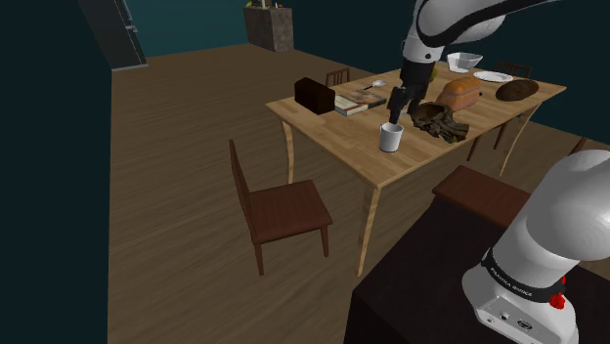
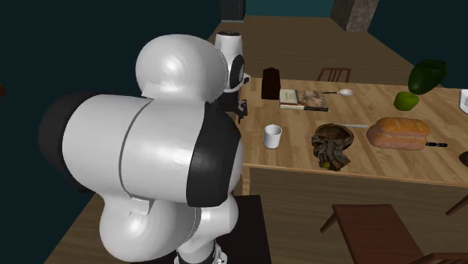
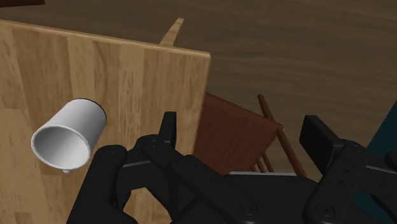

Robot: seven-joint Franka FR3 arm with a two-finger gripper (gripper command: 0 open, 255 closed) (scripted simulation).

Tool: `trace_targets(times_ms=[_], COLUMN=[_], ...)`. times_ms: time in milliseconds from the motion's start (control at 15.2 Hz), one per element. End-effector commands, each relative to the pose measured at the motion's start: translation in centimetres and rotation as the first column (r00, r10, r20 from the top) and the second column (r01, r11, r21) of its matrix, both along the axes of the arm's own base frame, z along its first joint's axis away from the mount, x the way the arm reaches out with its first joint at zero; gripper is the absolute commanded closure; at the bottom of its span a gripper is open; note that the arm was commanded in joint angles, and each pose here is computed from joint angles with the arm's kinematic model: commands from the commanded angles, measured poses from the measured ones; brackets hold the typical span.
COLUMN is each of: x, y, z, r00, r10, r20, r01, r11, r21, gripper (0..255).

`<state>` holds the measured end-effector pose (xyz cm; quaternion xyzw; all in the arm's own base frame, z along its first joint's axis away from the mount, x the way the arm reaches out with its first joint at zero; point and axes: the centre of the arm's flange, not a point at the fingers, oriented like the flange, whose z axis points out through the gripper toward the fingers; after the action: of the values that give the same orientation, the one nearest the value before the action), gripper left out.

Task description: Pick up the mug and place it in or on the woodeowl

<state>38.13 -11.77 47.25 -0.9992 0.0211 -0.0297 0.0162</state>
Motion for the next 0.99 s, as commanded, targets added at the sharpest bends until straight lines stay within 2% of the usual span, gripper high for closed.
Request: trace_targets(times_ms=[0, 924], x=[1.4, 9.9], y=[-1.3, -13.0], z=[-1.5, -11.8], r00=[1.000, 1.000], r10=[0.000, -0.004], r20=[0.004, 0.017], r01=[0.000, 0.005], r11=[1.000, 0.997], r21=[-0.010, -0.074], gripper=[0, 0])
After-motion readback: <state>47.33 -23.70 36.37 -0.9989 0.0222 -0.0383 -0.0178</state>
